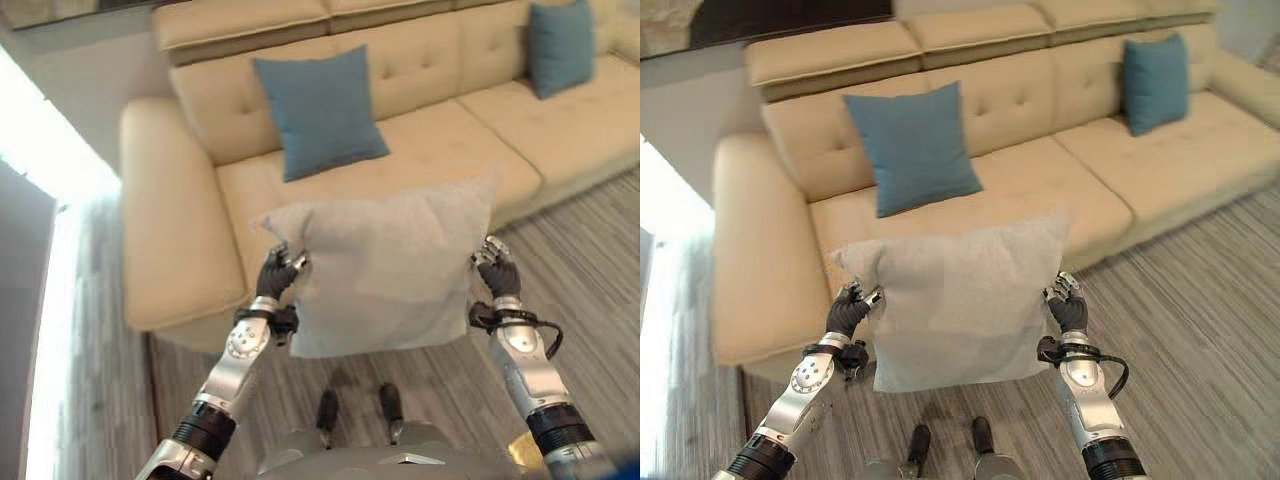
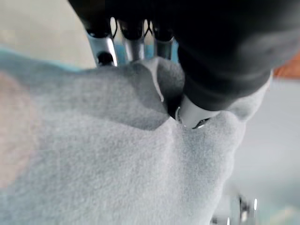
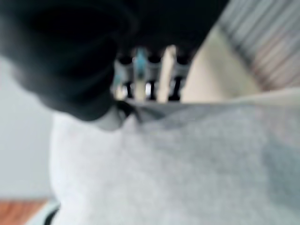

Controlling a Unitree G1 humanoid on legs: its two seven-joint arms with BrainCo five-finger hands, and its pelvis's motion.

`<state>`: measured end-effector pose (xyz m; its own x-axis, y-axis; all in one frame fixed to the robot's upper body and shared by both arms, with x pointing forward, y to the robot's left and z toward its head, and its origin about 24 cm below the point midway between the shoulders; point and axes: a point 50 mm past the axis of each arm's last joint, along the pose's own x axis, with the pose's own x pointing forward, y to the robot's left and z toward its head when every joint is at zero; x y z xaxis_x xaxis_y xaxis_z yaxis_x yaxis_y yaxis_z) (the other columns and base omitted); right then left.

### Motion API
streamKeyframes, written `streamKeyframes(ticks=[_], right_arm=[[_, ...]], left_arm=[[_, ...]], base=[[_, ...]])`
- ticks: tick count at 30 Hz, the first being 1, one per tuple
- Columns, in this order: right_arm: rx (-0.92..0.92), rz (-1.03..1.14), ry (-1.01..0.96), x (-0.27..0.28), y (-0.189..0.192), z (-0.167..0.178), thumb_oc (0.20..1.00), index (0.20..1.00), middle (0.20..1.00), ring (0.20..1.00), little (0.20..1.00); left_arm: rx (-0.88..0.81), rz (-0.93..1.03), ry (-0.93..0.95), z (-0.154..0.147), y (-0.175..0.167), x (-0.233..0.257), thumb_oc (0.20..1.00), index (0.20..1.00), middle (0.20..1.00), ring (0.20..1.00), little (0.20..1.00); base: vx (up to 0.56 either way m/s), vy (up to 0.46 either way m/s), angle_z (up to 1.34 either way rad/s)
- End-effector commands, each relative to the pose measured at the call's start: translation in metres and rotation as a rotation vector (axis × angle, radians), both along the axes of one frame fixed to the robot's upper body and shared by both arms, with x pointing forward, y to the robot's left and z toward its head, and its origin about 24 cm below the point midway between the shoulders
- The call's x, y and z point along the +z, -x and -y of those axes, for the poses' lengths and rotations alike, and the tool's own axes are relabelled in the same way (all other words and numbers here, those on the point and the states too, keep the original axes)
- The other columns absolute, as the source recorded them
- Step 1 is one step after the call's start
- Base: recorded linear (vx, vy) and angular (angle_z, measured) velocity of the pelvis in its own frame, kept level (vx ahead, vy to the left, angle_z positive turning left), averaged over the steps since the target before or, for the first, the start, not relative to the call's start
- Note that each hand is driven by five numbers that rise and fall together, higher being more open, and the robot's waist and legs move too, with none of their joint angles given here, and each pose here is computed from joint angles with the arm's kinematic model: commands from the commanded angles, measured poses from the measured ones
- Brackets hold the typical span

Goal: Pick up all the scattered cushions and arrange them neatly on the sofa.

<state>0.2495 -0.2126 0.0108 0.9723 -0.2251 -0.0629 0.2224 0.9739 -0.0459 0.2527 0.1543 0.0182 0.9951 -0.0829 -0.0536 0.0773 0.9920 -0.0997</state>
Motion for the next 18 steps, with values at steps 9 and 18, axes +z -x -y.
streamKeyframes(ticks=[9, 18], right_arm=[[0.218, 0.227, 0.009, 0.045, -0.022, -0.047, 0.200, 0.200, 0.200, 0.200, 0.200], [0.205, 0.224, 0.040, 0.045, -0.015, -0.040, 0.200, 0.200, 0.200, 0.200, 0.200]], left_arm=[[0.001, 0.221, 0.015, -0.009, -0.009, 0.043, 0.200, 0.200, 0.200, 0.200, 0.200], [-0.027, 0.200, 0.063, 0.005, -0.009, 0.039, 0.200, 0.200, 0.200, 0.200, 0.200]], base=[[-0.06, 0.039, -1.00], [0.06, -0.118, -0.25]])
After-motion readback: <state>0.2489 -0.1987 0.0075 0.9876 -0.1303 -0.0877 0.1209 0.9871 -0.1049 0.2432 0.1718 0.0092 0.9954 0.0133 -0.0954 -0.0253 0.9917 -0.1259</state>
